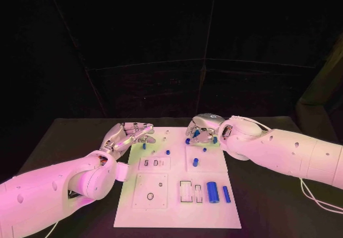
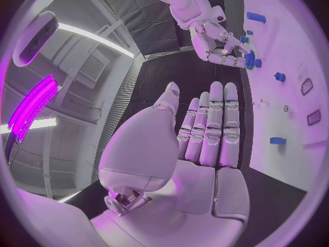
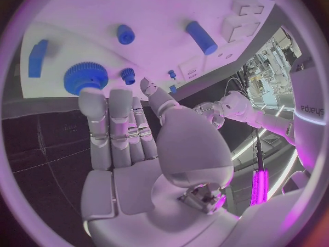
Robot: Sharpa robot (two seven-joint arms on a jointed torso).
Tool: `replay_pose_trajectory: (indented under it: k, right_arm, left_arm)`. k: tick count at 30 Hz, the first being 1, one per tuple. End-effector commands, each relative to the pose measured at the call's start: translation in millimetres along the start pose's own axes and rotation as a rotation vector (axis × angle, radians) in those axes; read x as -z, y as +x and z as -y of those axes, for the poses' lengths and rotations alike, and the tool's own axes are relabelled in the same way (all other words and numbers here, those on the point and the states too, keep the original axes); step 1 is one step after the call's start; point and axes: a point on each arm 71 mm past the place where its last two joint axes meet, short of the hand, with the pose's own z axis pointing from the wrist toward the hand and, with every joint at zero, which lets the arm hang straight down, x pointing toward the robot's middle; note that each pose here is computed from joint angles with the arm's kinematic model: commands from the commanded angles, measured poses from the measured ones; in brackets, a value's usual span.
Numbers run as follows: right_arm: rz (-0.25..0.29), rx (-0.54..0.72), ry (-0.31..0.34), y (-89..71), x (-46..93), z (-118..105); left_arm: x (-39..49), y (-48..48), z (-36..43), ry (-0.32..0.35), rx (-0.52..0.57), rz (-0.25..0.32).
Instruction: Assemble the parts on the task board
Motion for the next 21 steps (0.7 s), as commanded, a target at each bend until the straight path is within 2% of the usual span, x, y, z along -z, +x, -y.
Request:
replay_pose_trajectory:
  k: [1,21]
  right_arm:
    - [-0.028,0.086,0.020,0.2,-1.4,-0.6]
    - [-0.040,0.101,0.007,2.1,-8.2,-9.3]
  left_arm:
    - [-0.3,4.2,1.5,0.006,0.007,-0.031]
    - [1.4,6.3,1.7,-0.003,0.017,-0.048]
